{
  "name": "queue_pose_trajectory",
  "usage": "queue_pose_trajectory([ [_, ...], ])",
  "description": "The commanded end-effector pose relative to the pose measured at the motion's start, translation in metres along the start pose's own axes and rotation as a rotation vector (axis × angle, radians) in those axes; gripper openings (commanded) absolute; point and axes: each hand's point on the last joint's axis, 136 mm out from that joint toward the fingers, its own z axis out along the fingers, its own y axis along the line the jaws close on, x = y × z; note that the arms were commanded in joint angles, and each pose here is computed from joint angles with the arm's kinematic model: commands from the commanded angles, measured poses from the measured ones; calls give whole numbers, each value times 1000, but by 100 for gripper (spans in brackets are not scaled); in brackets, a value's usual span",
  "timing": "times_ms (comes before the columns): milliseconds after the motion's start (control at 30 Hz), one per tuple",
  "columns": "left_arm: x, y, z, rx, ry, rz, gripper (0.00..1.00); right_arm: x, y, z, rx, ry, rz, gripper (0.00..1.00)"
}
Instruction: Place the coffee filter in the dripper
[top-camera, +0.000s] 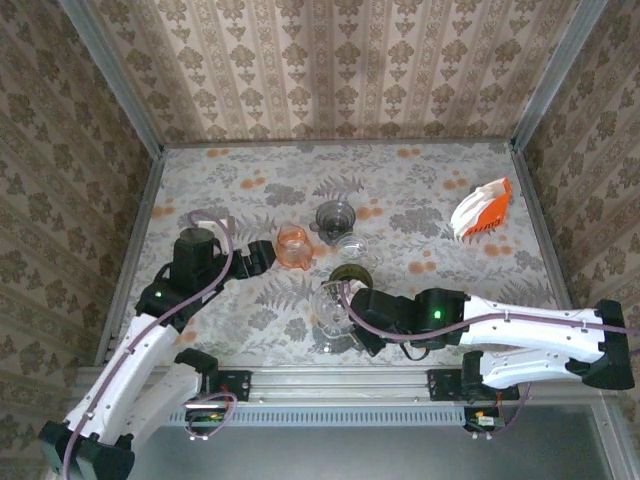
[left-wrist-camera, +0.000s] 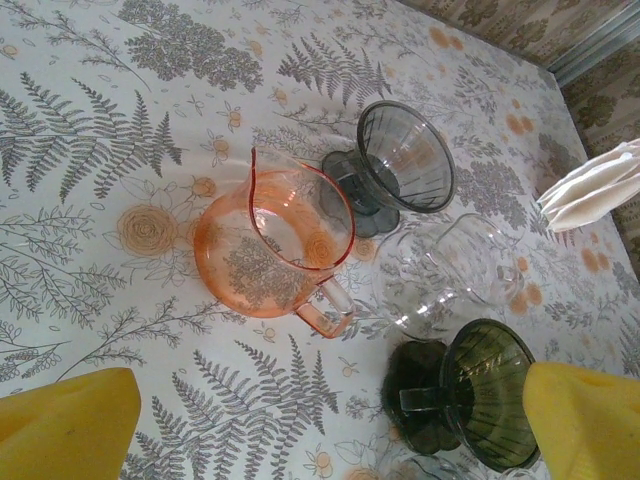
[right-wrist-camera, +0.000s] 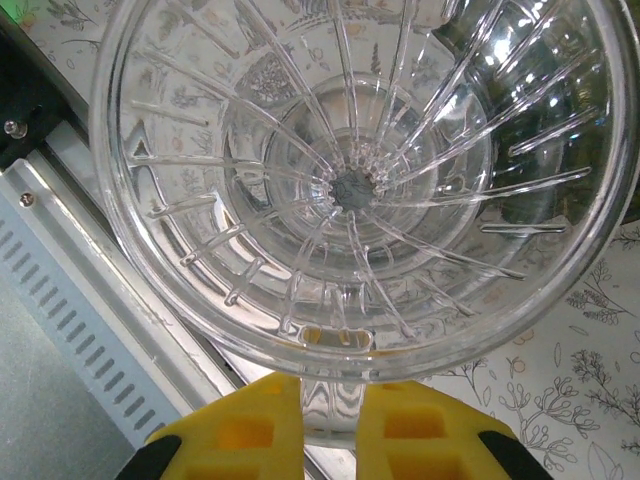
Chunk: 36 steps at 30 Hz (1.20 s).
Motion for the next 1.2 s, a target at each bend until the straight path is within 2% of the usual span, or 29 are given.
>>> queue_pose_trajectory([
  [0,-6,-4,-1,18,-13,12,100,-2,1,-5,14,-5,0,29],
  [33,-6,-4,-1,18,-13,11,100,-2,2,-6,10,-6,-2,41],
  [167,-6,-4,-1,22,-13,10,100,-5,3,-11,11,-28,-3,67],
  [233,-6,-4,-1,23,-15,9,100,-7,1,-14,17,-47,4,77],
  [333,-6,-5,-1,28,-17,7,100,-11,-5,-21,34,-84,20,85],
  [533,-8,-6,-2,35,-25,7,100,-30,-34,-49,140,-239,82,87],
  [667,-9,-7,-2,38,-32,8,100,-48,-74,-71,273,-338,195,83],
  [800,-7,-6,3,51,-28,-7,100,-55,-141,-75,426,-387,419,68],
  [900,-2,-7,7,69,-16,-24,100,-51,-200,-75,570,-392,585,64],
  [967,-1,-8,9,83,-12,-31,100,-42,-239,-74,652,-381,708,65],
  [1067,1,-9,11,96,-5,-33,100,-20,-293,-68,758,-337,880,74],
  [1167,4,-9,12,100,2,-30,100,1,-332,-64,824,-303,1016,75],
])
